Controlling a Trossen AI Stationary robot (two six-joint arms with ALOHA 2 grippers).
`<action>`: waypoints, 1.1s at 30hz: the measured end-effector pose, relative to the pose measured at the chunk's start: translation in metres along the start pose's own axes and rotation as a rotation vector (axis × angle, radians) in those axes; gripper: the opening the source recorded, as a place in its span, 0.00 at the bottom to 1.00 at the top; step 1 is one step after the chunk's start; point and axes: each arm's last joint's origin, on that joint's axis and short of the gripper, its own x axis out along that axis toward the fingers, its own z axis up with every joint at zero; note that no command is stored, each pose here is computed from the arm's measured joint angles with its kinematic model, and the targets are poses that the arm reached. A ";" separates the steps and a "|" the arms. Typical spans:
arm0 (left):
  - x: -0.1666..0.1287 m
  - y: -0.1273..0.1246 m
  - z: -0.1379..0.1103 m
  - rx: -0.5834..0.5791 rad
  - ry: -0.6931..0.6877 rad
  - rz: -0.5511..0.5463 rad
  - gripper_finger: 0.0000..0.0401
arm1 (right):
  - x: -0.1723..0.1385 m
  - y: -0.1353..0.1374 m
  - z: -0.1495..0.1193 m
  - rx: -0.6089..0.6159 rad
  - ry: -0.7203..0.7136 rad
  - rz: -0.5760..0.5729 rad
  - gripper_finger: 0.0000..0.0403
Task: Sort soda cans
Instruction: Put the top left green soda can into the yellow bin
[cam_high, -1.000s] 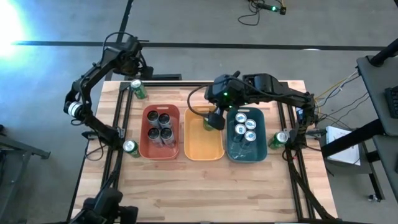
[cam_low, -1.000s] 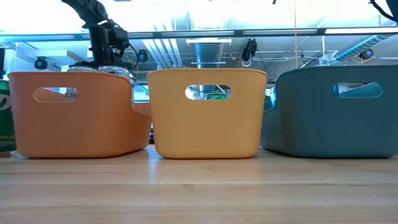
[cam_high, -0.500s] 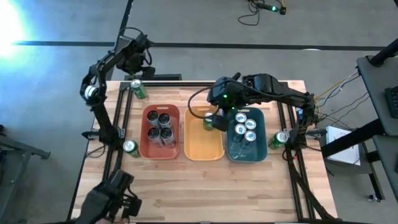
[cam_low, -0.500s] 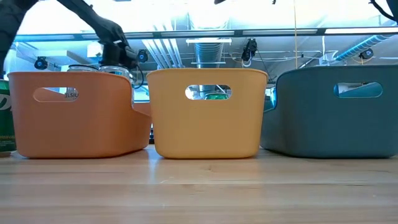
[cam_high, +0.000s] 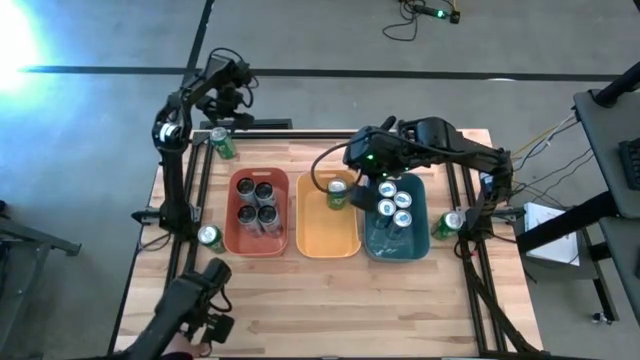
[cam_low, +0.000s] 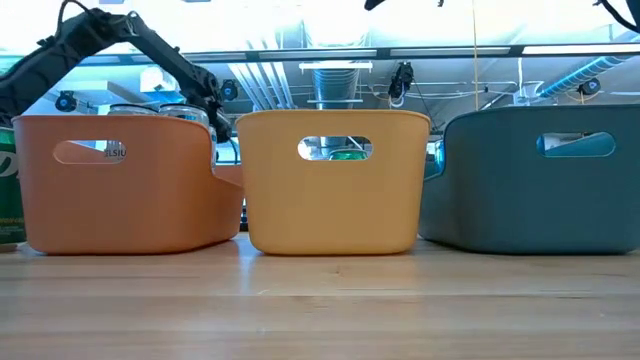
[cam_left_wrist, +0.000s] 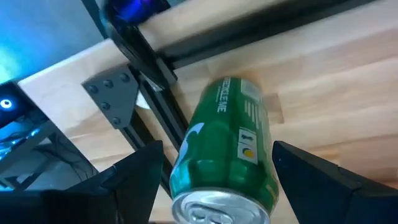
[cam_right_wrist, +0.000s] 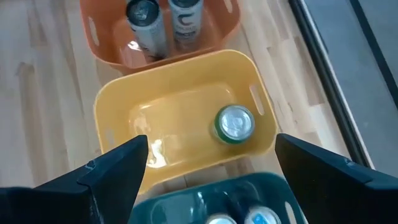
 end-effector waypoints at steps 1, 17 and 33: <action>0.003 -0.001 0.001 0.006 0.011 0.000 0.72 | -0.002 -0.001 -0.001 0.007 0.002 -0.010 0.86; 0.003 -0.013 -0.023 0.017 0.039 0.029 0.72 | -0.043 -0.010 -0.014 -0.004 -0.082 -0.066 0.79; -0.021 -0.013 -0.069 -0.219 -0.186 0.046 0.72 | -0.053 -0.013 -0.023 -0.074 -0.053 -0.069 0.70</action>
